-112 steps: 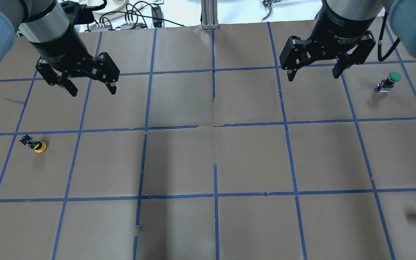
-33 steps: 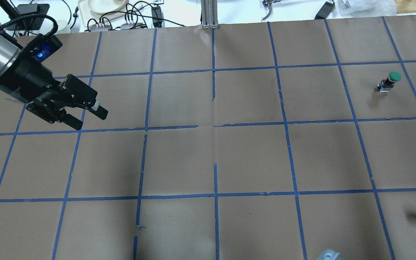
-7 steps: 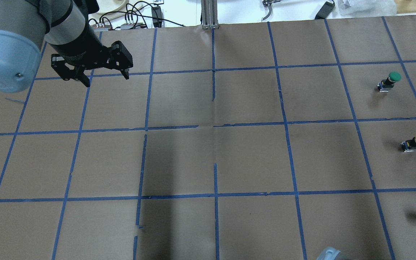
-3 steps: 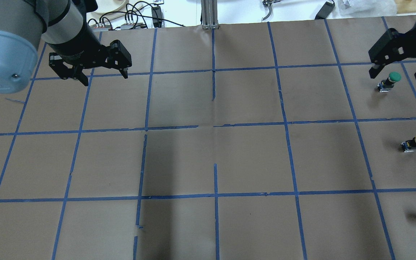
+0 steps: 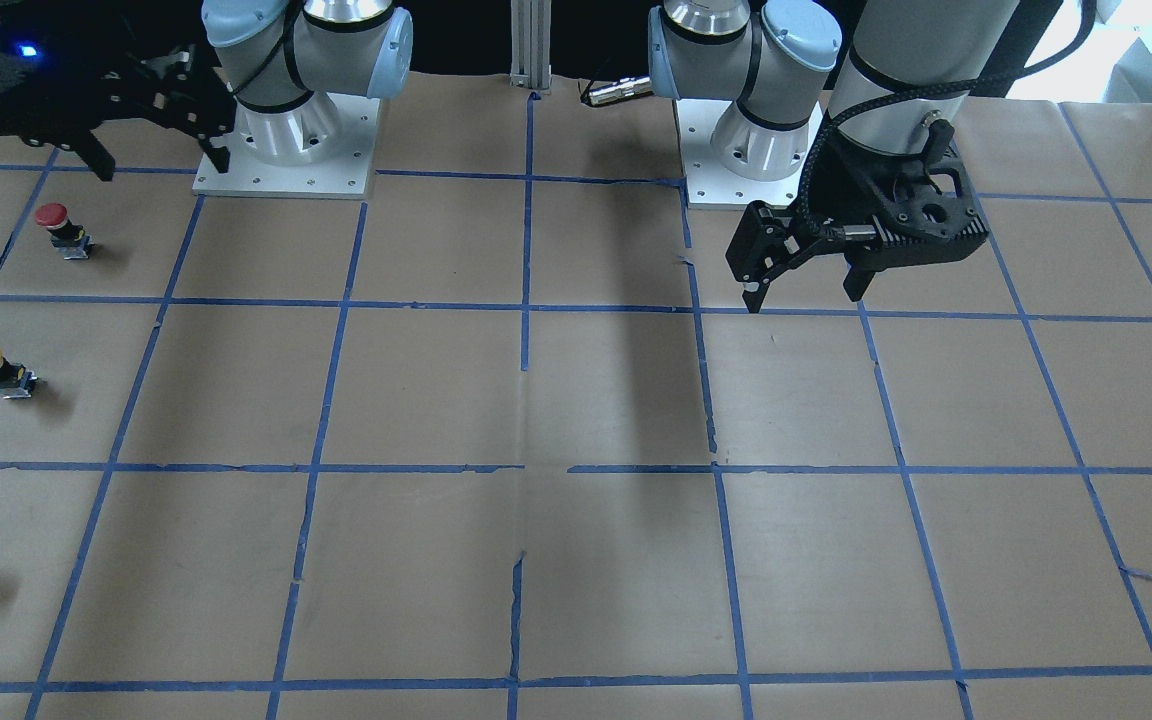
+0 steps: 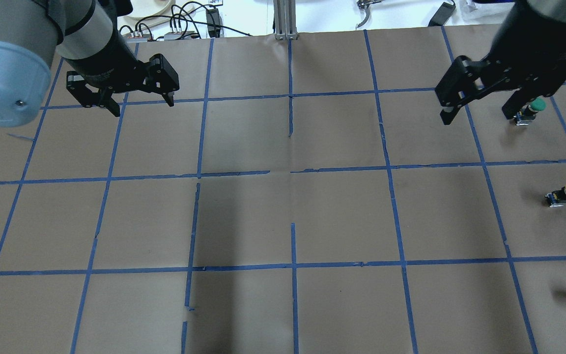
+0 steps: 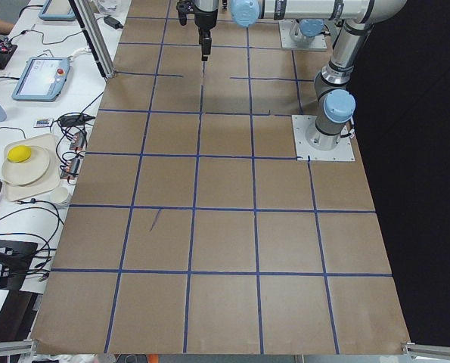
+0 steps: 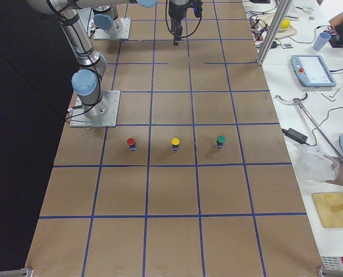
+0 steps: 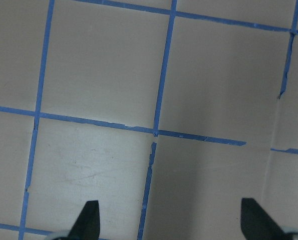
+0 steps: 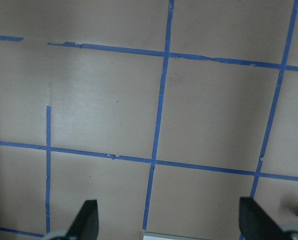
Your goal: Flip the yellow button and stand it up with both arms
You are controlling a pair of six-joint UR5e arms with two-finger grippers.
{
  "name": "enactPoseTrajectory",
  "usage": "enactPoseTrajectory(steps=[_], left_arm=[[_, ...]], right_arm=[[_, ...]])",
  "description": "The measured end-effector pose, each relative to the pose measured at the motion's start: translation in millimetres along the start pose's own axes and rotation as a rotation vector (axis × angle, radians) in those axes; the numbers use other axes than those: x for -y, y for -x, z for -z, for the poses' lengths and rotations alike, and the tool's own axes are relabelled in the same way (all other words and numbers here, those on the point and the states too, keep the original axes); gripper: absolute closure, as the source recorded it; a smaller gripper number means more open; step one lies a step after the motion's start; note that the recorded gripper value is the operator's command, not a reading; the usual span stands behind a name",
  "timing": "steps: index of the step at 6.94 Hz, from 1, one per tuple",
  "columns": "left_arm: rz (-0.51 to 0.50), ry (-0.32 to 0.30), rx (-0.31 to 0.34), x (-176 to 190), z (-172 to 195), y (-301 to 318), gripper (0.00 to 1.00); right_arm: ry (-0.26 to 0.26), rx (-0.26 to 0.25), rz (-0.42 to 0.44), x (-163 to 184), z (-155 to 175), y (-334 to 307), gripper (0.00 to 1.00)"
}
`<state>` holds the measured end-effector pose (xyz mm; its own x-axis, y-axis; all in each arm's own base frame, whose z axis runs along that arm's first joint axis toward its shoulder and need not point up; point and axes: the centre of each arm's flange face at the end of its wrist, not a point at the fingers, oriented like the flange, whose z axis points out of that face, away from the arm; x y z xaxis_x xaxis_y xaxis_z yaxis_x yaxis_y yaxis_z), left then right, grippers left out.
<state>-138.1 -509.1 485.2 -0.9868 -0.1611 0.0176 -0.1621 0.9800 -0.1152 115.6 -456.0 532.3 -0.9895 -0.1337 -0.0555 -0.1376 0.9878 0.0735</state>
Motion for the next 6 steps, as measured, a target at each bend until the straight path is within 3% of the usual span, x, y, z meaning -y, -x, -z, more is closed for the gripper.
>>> enactPoseTrajectory(steps=[6], left_arm=[[0.001,0.000,0.000,-0.4,0.1,0.3,0.00]], right_arm=[[-0.046,-0.024,0.005,27.1,-6.9,35.0,0.00]])
